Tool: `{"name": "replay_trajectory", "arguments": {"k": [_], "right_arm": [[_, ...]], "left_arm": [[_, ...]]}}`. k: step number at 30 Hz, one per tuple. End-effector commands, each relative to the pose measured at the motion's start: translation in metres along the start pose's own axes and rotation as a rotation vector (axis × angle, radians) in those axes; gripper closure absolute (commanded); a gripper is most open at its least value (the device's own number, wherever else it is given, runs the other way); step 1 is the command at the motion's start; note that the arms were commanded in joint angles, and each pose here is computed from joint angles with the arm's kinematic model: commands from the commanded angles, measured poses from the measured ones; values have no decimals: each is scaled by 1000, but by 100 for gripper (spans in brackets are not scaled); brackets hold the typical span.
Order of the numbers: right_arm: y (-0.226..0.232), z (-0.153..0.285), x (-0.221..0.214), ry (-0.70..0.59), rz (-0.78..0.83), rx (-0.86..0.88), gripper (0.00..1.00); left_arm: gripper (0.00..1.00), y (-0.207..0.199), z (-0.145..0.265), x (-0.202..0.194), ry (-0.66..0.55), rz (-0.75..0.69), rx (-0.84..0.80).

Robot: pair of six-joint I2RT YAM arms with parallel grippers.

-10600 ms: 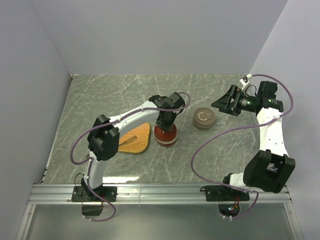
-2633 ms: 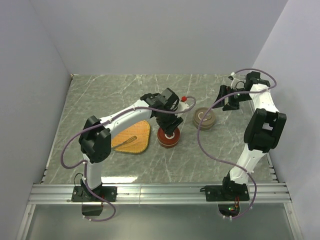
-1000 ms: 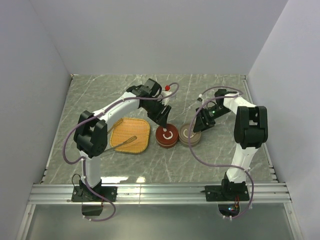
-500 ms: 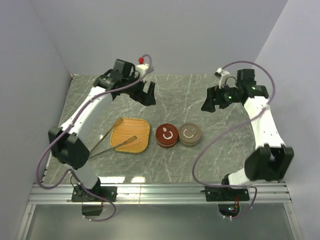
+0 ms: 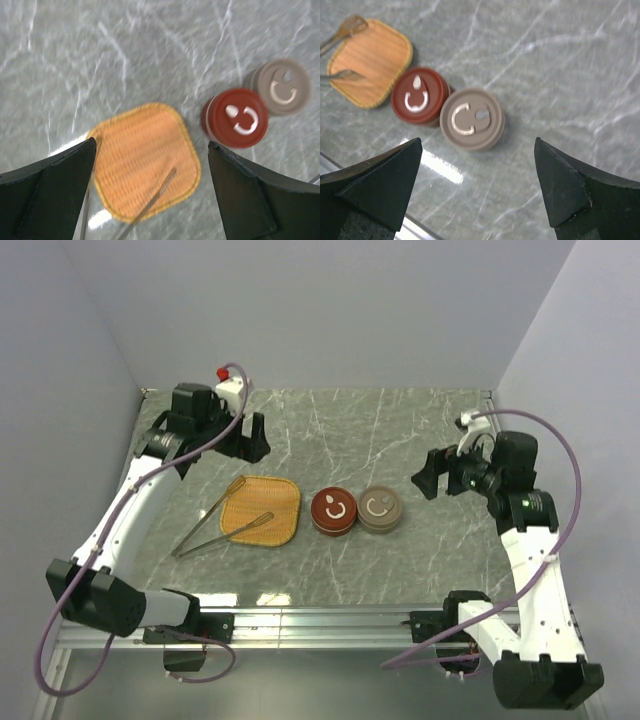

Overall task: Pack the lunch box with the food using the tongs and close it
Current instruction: Reset both arms

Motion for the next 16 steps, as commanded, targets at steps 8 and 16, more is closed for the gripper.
{"name": "replay_trajectory", "arguments": {"k": [8, 16], "right_arm": [[0, 9, -33, -57, -25, -77, 0], [4, 12, -32, -75, -28, -58, 0]], "left_arm": [[1, 2, 31, -30, -65, -27, 189], [0, 9, 43, -32, -91, -9, 207]]}}
Point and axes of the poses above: each gripper's point midway between its finger pads, its own z axis back along the fingers, its own y axis along the line the jaws close on, x = y × z, the point moved 10 cm from there along z, back along the fingers, and after that the axes turned 6 degrees about -z, right-handed, at the moved point
